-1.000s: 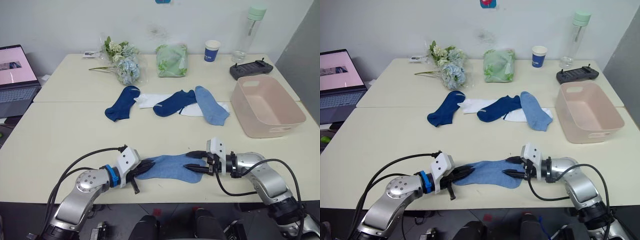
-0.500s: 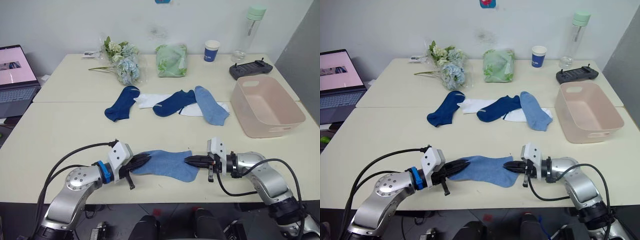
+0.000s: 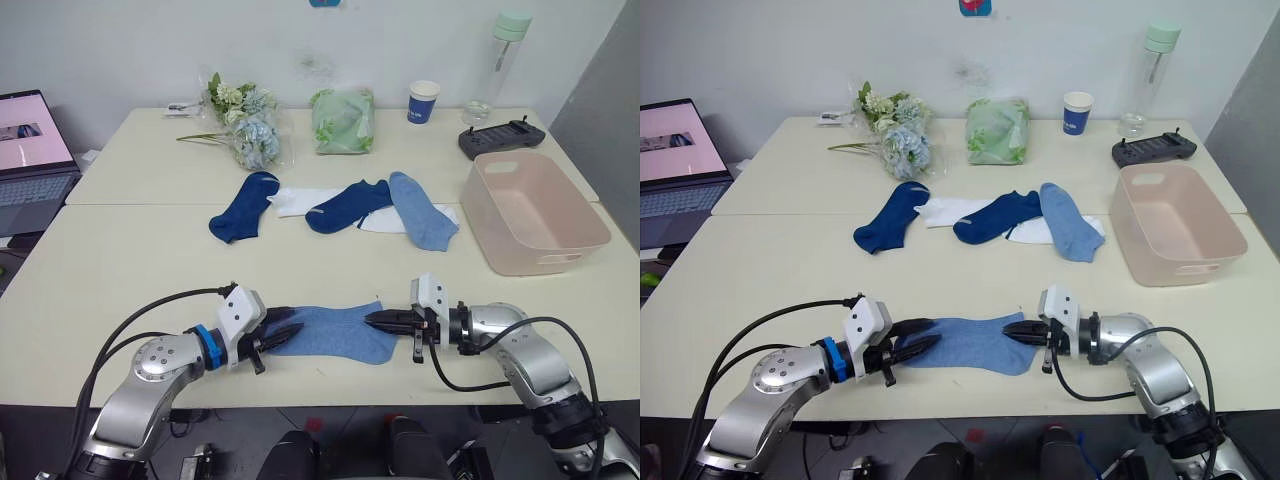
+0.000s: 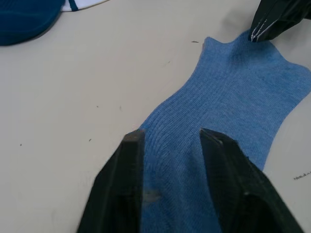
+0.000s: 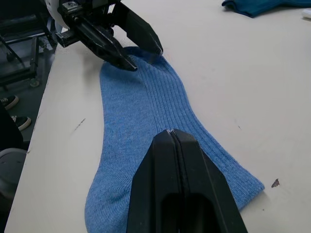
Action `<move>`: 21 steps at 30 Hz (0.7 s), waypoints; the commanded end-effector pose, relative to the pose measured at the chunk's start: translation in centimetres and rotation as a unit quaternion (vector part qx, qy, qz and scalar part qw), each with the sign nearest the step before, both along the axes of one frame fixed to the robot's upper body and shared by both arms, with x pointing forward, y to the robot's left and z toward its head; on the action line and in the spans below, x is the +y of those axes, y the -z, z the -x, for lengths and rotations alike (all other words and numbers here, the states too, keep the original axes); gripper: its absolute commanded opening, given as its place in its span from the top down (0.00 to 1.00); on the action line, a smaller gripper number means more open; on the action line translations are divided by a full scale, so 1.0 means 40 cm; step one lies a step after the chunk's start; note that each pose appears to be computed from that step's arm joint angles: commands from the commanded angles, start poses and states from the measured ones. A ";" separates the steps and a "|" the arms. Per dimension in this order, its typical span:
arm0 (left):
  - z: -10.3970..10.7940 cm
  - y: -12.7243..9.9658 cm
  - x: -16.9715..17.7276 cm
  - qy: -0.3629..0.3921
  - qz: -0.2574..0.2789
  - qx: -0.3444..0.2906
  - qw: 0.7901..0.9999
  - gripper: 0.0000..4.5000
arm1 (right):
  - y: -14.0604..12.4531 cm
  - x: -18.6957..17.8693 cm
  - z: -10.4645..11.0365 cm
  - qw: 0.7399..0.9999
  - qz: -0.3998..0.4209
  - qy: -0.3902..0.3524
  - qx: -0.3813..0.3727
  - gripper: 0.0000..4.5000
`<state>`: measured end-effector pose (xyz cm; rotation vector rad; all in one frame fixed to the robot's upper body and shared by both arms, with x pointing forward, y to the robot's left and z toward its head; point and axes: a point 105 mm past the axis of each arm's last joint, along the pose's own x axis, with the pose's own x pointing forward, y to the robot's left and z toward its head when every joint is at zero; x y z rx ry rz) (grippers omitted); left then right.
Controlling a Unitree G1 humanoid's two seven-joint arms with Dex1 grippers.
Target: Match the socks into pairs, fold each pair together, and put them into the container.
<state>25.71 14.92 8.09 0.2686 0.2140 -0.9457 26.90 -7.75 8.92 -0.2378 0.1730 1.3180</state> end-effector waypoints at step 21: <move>0.049 0.055 -0.020 0.015 -0.003 0.026 1.000 1.00 | 0.077 0.027 0.004 0.997 0.061 -0.035 0.025 1.00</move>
